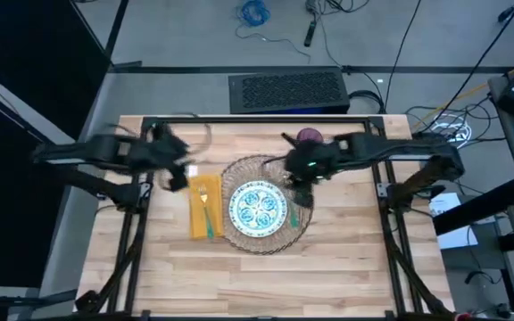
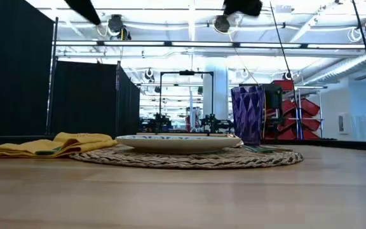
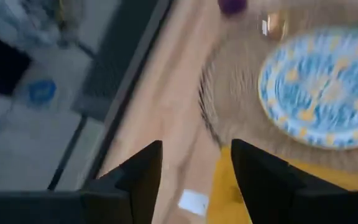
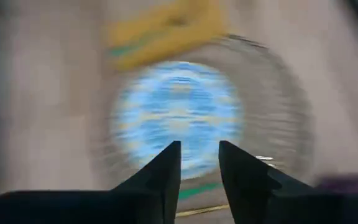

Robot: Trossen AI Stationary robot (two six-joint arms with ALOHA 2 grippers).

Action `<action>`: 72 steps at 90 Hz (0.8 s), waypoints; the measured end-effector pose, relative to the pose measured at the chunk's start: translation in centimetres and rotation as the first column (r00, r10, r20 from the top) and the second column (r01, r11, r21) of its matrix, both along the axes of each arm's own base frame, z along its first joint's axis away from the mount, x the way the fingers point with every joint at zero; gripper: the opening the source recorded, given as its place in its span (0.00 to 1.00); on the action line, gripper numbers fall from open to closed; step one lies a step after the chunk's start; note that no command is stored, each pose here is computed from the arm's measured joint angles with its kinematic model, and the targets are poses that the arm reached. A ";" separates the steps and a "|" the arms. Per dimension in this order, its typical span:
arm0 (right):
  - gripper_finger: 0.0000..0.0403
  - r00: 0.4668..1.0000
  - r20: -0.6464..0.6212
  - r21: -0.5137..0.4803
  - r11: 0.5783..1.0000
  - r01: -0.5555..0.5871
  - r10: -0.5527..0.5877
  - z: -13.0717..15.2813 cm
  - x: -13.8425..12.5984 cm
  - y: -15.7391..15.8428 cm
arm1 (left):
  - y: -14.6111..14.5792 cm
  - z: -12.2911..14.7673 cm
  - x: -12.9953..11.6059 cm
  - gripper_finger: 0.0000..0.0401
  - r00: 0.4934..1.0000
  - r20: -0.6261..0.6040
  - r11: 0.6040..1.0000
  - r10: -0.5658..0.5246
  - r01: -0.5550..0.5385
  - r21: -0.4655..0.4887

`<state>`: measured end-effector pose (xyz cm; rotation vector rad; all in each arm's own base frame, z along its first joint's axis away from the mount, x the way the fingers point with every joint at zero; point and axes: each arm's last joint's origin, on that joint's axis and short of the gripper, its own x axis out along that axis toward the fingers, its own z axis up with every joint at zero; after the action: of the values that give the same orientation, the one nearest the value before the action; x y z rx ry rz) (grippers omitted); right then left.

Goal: Set table place
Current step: Return to Home Position

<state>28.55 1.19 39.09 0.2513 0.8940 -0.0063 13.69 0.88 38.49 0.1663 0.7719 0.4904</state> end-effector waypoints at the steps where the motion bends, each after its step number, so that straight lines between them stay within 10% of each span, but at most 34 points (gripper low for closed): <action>1: 0.25 1.000 0.007 0.011 1.000 -0.014 0.014 0.4 -0.4 0.1 | 0.0 0.4 -0.6 0.44 1.000 0.016 1.000 0.000 0.000 0.005; 14: 0.26 0.989 0.118 0.039 0.995 -0.091 0.086 4.7 -6.3 1.1 | 0.3 3.0 -7.6 0.44 0.971 0.238 1.000 -0.013 0.011 0.008; 32: 0.25 0.973 0.193 -0.136 0.979 0.150 -0.123 6.0 -13.8 0.9 | 0.4 1.7 -15.3 0.44 0.868 0.496 0.987 -0.032 0.107 -0.122; 55: 0.24 0.956 0.266 -0.005 0.991 0.130 -0.124 2.0 -19.0 1.1 | 0.1 -4.8 -16.0 0.44 0.807 0.589 0.950 -0.051 0.220 -0.220; 72: 0.24 0.881 0.453 0.141 0.987 0.077 -0.134 -3.0 -20.3 1.2 | -0.3 -7.9 -13.8 0.44 0.704 0.689 0.929 -0.173 0.348 -0.122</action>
<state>8.29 2.43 36.12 0.3945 0.4023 0.0055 -0.09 0.54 30.55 -0.1357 0.0770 0.1444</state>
